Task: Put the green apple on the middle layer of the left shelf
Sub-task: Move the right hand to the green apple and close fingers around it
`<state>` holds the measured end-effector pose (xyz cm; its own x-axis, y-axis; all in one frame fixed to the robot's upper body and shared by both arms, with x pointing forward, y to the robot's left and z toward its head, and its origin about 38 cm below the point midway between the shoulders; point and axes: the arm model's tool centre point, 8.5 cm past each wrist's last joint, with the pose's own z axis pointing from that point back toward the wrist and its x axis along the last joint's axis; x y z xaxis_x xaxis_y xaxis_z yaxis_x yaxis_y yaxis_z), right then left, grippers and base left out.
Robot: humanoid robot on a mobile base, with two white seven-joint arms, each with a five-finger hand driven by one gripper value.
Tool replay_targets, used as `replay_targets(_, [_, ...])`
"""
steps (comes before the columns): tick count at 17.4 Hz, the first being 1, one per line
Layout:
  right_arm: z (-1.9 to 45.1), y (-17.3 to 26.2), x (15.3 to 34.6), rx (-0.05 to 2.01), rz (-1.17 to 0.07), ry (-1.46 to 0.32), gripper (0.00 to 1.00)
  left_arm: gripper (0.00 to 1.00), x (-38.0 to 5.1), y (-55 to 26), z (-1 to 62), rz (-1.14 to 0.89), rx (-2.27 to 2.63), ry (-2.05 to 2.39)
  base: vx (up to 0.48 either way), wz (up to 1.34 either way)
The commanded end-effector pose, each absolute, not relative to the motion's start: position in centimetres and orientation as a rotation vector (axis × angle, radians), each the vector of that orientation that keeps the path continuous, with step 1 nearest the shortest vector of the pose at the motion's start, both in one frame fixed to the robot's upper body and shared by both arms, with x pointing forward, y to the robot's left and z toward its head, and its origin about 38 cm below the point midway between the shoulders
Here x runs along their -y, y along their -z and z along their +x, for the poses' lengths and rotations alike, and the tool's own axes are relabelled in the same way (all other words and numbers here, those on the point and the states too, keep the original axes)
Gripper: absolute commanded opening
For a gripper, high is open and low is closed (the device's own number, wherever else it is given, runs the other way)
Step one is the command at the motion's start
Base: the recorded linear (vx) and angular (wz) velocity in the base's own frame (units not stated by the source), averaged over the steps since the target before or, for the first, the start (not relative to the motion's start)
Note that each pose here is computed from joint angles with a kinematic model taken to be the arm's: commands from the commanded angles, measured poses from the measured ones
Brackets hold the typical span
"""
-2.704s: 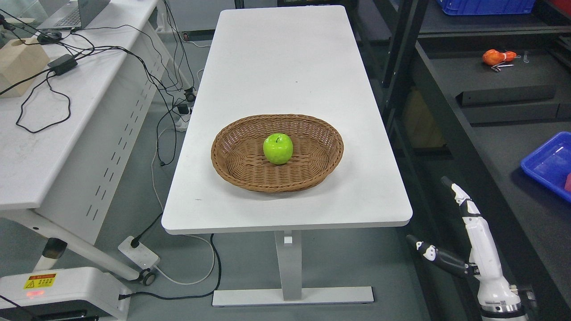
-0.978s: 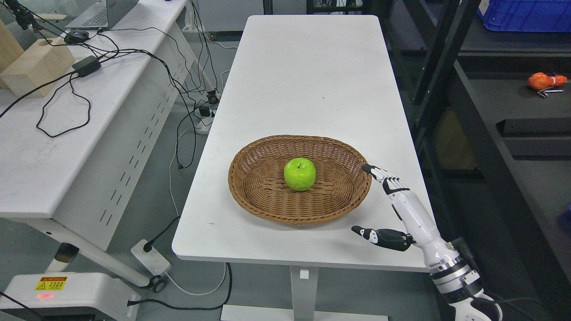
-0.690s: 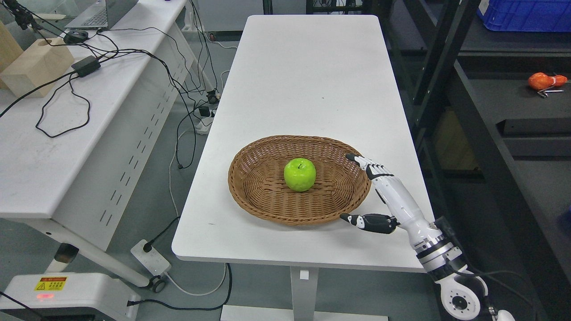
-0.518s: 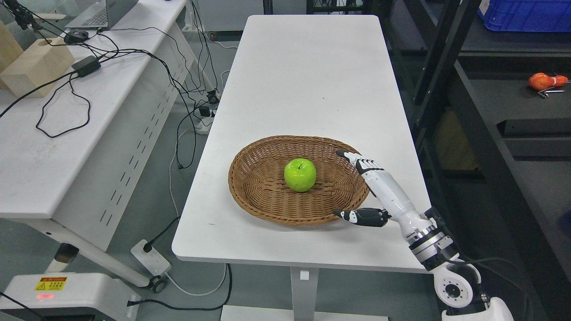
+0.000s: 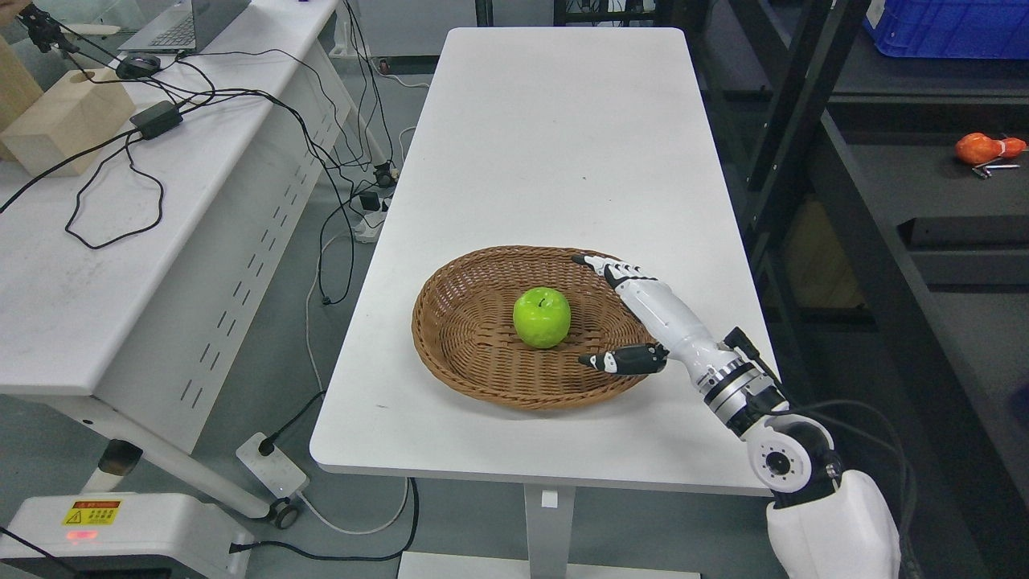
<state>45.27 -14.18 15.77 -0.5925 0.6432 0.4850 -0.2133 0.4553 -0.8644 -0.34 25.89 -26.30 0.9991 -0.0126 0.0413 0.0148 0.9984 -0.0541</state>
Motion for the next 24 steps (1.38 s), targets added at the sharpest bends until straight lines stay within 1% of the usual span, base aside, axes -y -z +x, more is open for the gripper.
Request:
replay_targets(1, [48.3, -11.3, 13.5, 1.632, -0.345, -1.394, 0.99, 1.00, -27.0, 26.2, -0.4, -0.036, 0.037, 0.014, 0.000, 0.00])
replay_targets(4, [48.2, -10.3, 12.6, 1.569, -0.322, -1.481, 0.99, 1.00, -27.0, 26.2, -0.4, -0.038, 0.038, 0.015, 0.000, 0.00])
replay_targets(7, [48.0, -9.1, 12.5, 1.534, -0.299, -1.496, 0.99, 1.00, -27.0, 26.2, -0.4, -0.036, 0.037, 0.013, 0.000, 0.00])
replay_targets(11, [48.6, -9.9, 12.4, 1.545, -0.312, -1.500, 0.99, 1.00, -27.0, 26.2, -0.4, -0.036, 0.038, 0.015, 0.000, 0.00])
replay_targets(14, [48.8, -10.6, 11.5, 1.560, -0.308, -1.536, 1.00, 1.00, -27.0, 26.2, -0.4, -0.036, 0.038, 0.015, 0.000, 0.00])
replay_targets(20, [49.5, -12.2, 10.8, 1.593, -0.319, -1.556, 1.00, 1.00, -27.0, 26.2, -0.4, -0.038, 0.037, 0.014, 0.000, 0.00])
replay_targets(21, [49.4, -12.2, 10.7, 1.597, -0.313, -1.558, 1.00, 1.00, -27.0, 26.2, -0.4, -0.036, 0.038, 0.015, 0.000, 0.00])
replay_targets(24, [49.2, -13.2, 10.1, 1.686, -0.237, -1.528, 1.00, 1.00, -27.0, 26.2, -0.4, -0.038, 0.038, 0.015, 0.000, 0.00])
